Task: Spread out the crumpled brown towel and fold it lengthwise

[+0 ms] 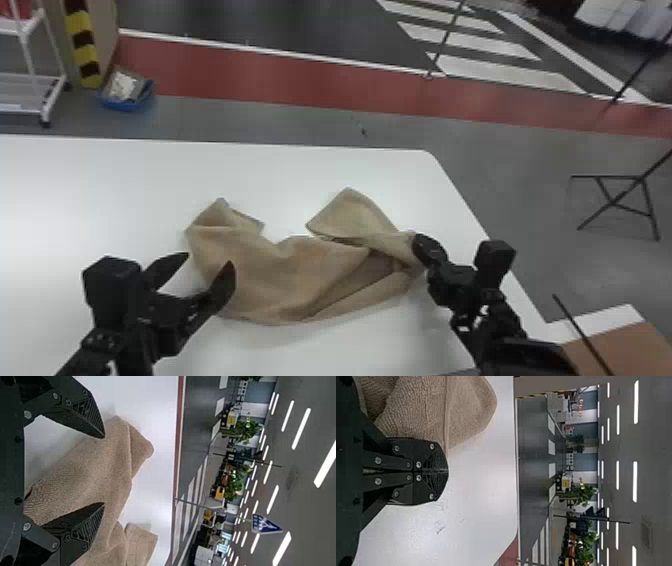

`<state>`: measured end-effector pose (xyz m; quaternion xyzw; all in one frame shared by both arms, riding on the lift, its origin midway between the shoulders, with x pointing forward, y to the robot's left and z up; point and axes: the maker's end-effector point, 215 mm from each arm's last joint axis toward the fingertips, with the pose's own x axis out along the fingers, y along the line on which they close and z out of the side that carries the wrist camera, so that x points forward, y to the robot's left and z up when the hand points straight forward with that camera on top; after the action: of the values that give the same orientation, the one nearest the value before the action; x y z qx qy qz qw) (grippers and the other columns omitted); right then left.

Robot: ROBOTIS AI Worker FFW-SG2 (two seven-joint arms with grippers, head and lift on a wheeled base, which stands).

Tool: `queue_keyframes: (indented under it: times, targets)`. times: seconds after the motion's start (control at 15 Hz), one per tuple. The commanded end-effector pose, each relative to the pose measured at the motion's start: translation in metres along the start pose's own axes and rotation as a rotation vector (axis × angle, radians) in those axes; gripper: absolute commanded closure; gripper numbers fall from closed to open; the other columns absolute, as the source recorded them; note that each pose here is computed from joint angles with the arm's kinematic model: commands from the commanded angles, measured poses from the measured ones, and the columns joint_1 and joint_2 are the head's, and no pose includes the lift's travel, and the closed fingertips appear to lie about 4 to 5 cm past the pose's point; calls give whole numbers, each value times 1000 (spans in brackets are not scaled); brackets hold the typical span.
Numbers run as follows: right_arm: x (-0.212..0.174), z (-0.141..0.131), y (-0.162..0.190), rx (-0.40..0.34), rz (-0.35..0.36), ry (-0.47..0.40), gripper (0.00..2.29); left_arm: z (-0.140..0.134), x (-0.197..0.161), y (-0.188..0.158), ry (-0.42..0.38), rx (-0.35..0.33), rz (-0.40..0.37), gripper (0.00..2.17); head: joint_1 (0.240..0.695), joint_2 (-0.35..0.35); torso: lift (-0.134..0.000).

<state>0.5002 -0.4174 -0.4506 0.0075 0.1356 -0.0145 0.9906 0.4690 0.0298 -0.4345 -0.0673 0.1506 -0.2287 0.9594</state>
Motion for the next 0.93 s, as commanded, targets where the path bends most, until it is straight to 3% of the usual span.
queue_keyframes:
  times: [0.0, 0.13, 0.4, 0.53, 0.6, 0.73, 0.87]
  targets:
    - [0, 2, 1, -1, 3, -9, 1892, -5, 5, -3, 25, 18, -1, 336, 695, -350, -124]
    - [-1, 4, 0, -3, 7, -17, 1892, -20, 8, -6, 77, 39, 6, 336, 695, -350, -124]
    - [-2, 6, -7, -7, -2, -30, 1892, -19, 10, -9, 78, 45, 9, 522, 695, -350, -124]
    - [-3, 6, -7, 0, 7, -35, 1892, -19, 9, -8, 75, 40, 22, 1143, 695, -350, -124]
    - [-2, 7, -8, 10, 6, -42, 1892, -14, 8, -8, 66, 43, 24, 1595, 695, -350, -124]
    - [-4, 11, -7, 12, 9, -56, 1892, 2, 2, -11, 36, 41, 18, 1690, 695, -350, -124]
    - [-12, 37, -1, 40, 25, -124, 1892, 33, -9, -6, -27, 35, 37, 1690, 695, -350, -124]
